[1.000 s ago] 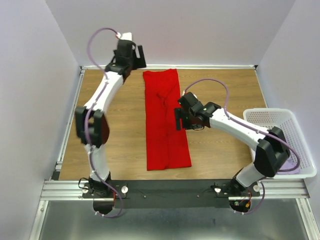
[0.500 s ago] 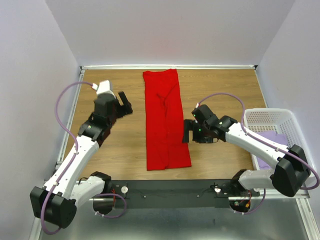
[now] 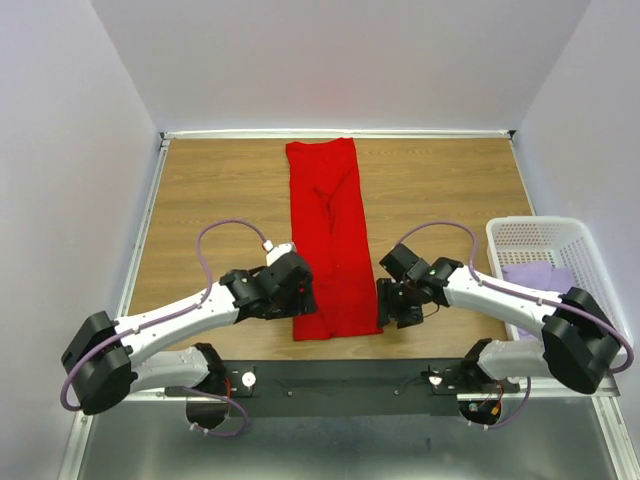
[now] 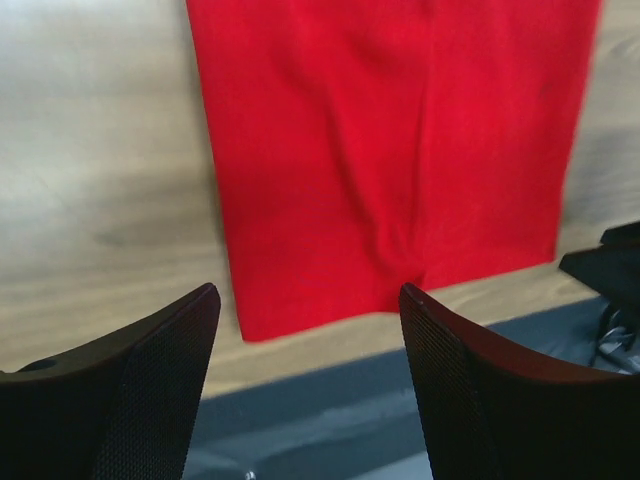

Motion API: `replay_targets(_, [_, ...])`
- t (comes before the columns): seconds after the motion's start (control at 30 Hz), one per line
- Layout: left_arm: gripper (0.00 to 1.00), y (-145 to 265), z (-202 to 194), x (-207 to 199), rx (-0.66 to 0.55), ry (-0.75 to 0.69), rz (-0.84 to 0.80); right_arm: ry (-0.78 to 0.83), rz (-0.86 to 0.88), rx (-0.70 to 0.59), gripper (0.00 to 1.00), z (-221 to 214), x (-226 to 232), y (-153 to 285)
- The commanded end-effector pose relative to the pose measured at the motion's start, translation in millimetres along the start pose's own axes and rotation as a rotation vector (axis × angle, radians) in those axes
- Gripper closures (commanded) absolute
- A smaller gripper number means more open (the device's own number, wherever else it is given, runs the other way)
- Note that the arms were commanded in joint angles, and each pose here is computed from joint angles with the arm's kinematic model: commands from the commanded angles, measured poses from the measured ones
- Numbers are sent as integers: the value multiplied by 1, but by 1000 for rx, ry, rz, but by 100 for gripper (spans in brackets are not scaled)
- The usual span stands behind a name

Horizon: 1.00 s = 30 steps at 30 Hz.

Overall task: Fold and stack the t-shirts
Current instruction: Fold the tshirt

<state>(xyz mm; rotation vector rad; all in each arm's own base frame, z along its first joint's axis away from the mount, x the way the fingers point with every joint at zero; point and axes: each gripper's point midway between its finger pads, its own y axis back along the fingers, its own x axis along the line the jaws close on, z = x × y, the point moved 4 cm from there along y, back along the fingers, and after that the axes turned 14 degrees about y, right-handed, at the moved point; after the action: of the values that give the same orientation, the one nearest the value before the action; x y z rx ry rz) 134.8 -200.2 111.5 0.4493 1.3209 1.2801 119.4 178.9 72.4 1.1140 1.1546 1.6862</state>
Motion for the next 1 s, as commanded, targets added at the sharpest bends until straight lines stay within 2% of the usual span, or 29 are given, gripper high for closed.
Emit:
replay_targets(0.0, [21, 1, -11, 4, 30, 79, 79, -29, 32, -23, 40, 10, 13, -3])
replay_targets(0.3, [23, -8, -27, 23, 98, 66, 122, -30, 26, 18, 41, 15, 26, -19])
replay_targets(0.33, [24, -9, -28, 24, 106, 63, 121, -30, 27, 23, 44, 15, 27, -20])
replay_targets(0.5, [24, -12, -33, 29, 132, 46, 131, -40, 6, 69, 45, 6, 27, -28])
replay_targets(0.53, [24, -13, -34, 30, 138, 40, 132, -48, -1, 81, 50, 2, 25, -29])
replay_targets(0.67, [24, -17, -39, 36, 157, 27, 145, -65, -19, 96, 56, -4, 20, -31])
replay_targets(0.77, [24, -21, -41, 40, 167, 17, 153, -74, -36, 100, 70, -7, 17, -33])
replay_targets(0.8, [24, -22, -42, 40, 171, 15, 151, -77, -44, 98, 81, -8, 15, -33])
replay_targets(0.83, [25, -22, -42, 39, 172, 12, 151, -78, -47, 98, 86, -8, 14, -33])
replay_targets(0.93, [25, -22, -42, 40, 172, -3, 153, -81, -57, 89, 98, -10, 11, -33])
replay_targets(0.97, [28, -23, -41, 41, 169, -4, 159, -83, -58, 86, 99, -10, 11, -32])
